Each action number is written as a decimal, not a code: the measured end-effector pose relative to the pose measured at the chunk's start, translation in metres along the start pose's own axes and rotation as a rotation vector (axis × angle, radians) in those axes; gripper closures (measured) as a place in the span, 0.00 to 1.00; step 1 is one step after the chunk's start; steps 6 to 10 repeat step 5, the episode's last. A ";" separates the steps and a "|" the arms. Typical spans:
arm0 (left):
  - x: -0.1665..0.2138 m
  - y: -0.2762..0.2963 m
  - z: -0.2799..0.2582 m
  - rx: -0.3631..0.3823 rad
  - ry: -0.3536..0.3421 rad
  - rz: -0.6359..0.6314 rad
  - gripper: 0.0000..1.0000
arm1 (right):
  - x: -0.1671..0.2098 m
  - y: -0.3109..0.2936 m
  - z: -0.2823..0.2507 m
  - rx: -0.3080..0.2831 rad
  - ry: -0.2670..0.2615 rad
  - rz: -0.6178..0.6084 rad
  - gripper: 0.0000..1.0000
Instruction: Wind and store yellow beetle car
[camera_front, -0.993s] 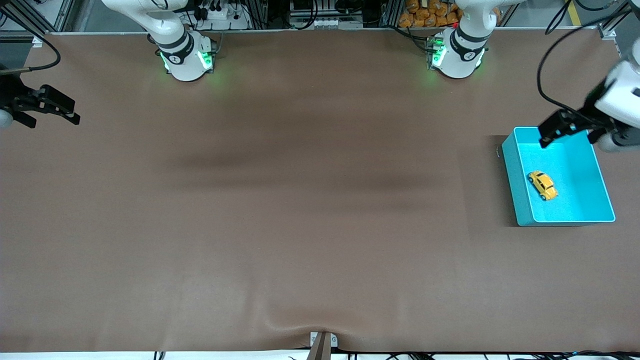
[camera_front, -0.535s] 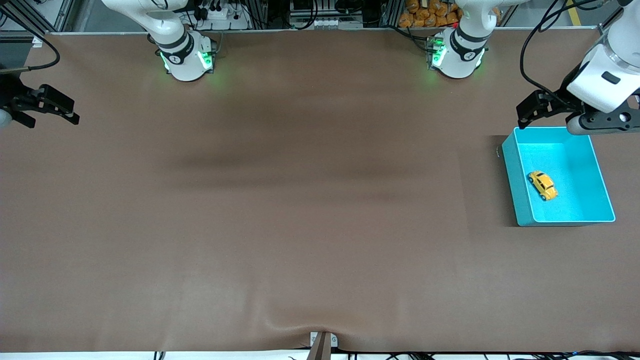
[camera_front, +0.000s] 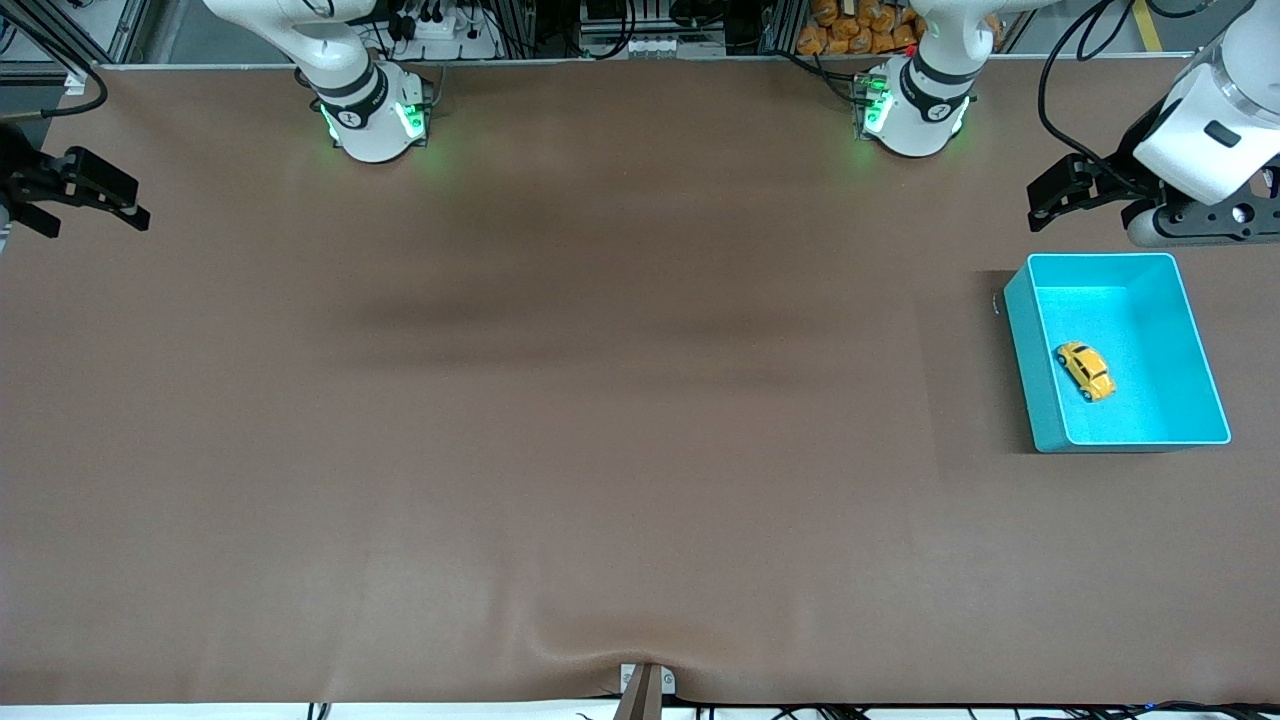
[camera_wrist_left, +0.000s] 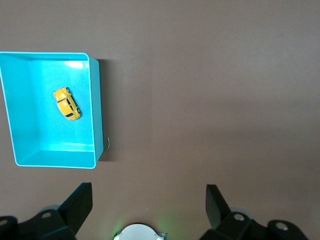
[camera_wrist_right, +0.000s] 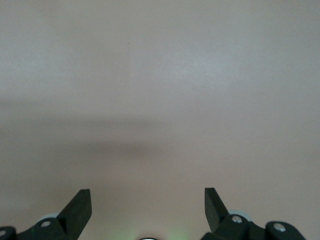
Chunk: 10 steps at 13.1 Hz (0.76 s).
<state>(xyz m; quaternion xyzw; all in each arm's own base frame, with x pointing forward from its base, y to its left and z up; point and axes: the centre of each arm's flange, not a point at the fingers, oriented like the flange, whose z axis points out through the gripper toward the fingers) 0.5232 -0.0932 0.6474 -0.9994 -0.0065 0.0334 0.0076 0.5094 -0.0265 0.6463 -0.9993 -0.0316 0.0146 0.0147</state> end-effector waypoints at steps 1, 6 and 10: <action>0.000 0.000 0.000 0.000 0.000 0.004 0.00 | 0.000 -0.001 0.000 0.000 -0.002 -0.001 0.00; 0.001 -0.004 0.000 -0.001 -0.001 0.066 0.00 | 0.000 -0.007 0.001 0.000 -0.005 -0.015 0.00; 0.001 -0.004 0.000 -0.001 -0.001 0.066 0.00 | 0.000 -0.007 0.001 0.000 -0.005 -0.015 0.00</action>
